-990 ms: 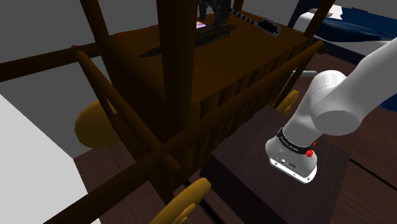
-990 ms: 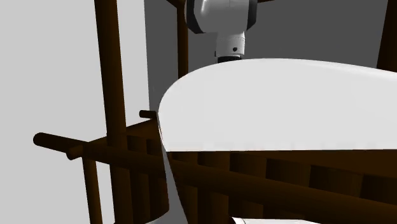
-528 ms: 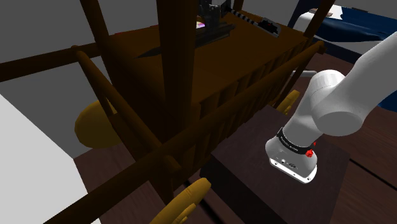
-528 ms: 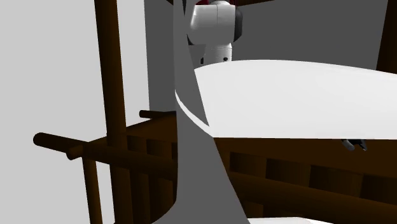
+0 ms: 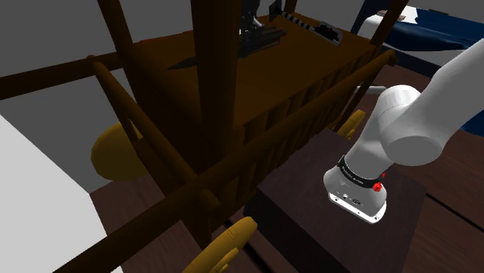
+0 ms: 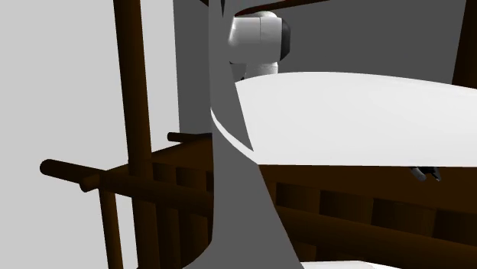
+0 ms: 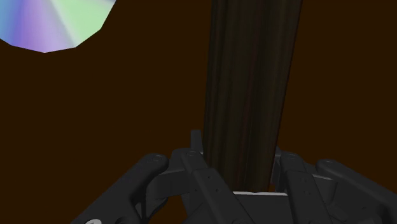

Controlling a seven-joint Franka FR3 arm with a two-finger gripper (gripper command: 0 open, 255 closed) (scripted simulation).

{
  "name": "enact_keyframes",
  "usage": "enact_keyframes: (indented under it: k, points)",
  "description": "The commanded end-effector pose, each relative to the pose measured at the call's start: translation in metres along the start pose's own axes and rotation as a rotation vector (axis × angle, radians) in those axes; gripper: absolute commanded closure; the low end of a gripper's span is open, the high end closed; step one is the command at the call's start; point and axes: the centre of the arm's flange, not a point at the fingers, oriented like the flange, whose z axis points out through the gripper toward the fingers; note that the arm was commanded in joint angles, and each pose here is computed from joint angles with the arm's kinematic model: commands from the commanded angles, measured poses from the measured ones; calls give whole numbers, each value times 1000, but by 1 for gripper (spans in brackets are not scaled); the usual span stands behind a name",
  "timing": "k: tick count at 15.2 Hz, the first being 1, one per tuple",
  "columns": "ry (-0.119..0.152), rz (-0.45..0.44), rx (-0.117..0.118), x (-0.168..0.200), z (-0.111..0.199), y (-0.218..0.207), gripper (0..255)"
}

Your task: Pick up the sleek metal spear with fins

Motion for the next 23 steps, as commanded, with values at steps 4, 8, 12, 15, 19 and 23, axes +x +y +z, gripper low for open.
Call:
enact_keyframes:
  k: [4, 8, 12, 15, 19, 23]
  points:
    - [0, 0, 0, 0, 0, 0, 255]
    - [0, 0, 0, 0, -5, 0, 255]
    - [0, 0, 0, 0, -26, 1, 255]
    - [0, 0, 0, 0, -42, 1, 255]
    - [0, 0, 0, 1, -63, 2, 255]
    - [0, 0, 0, 1, -80, 3, 255]
